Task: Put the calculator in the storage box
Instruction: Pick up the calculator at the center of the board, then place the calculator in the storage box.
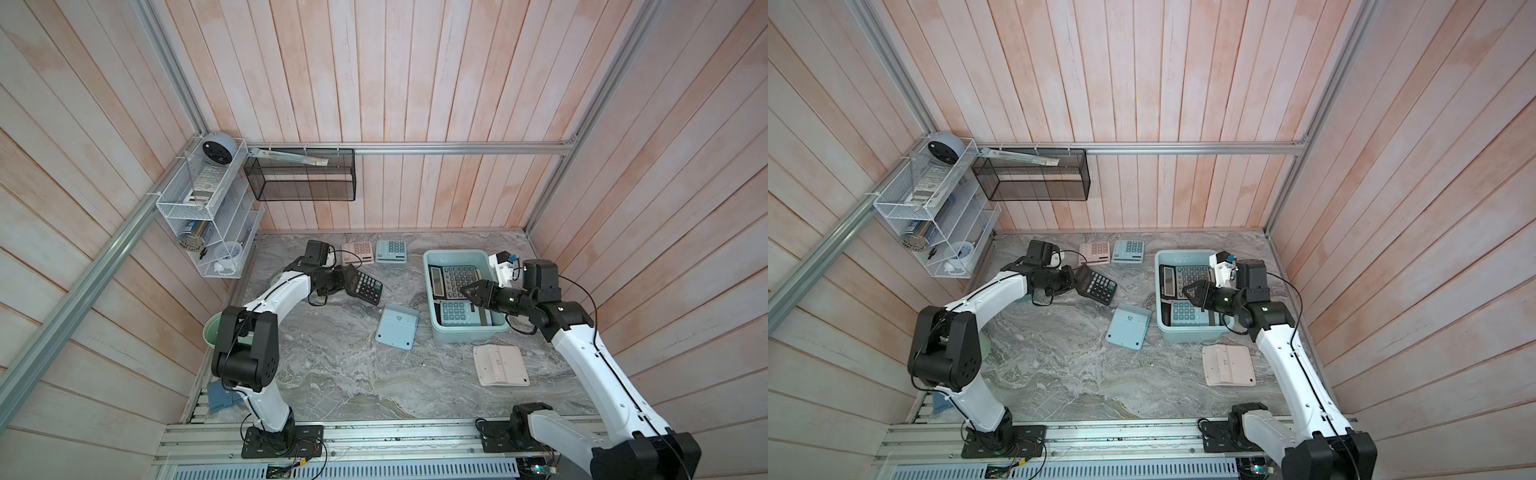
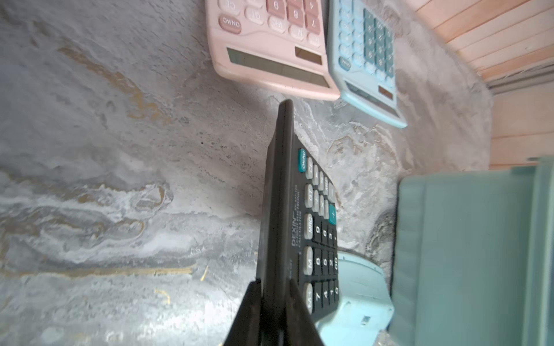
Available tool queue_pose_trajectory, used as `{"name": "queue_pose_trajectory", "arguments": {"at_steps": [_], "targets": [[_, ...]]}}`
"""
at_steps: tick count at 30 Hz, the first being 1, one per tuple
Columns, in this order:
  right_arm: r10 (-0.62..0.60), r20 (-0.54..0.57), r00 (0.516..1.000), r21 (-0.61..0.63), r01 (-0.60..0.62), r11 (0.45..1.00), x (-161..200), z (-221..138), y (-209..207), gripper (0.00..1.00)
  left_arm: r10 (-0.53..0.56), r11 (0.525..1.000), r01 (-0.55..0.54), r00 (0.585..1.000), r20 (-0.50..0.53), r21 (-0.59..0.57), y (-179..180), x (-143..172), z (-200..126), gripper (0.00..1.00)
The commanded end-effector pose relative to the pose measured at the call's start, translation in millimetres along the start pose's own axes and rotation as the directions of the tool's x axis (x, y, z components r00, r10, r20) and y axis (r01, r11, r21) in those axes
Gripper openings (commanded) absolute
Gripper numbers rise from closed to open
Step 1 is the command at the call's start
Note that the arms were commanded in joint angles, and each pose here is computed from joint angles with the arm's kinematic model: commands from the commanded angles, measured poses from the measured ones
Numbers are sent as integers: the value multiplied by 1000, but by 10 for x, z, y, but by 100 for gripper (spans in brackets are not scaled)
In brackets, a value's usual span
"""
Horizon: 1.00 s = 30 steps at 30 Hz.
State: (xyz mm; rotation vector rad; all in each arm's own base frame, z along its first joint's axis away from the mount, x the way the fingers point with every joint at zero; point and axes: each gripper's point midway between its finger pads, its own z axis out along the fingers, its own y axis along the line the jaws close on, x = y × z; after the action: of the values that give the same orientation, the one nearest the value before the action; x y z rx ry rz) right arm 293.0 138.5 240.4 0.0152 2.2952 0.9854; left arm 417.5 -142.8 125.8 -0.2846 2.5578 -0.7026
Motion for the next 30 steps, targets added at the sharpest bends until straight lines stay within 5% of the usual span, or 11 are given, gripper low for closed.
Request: {"name": "queue_pose_trajectory", "arguments": {"at_steps": [1, 16, 30], "targets": [[21, 9, 1000, -58, -20, 998, -9, -17, 96, 56, -113, 990, 102, 987, 118, 94, -198, -153, -276, 0], [102, 2, 995, -223, -99, 970, -72, 32, 328, 64, -326, 838, 194, 928, 183, 510, -1039, 374, -1001, 0], [170, -32, 985, -341, -170, 925, -78, 124, 429, 70, -283, 763, 74, 932, 228, 643, -1761, 888, -1184, 0]]}}
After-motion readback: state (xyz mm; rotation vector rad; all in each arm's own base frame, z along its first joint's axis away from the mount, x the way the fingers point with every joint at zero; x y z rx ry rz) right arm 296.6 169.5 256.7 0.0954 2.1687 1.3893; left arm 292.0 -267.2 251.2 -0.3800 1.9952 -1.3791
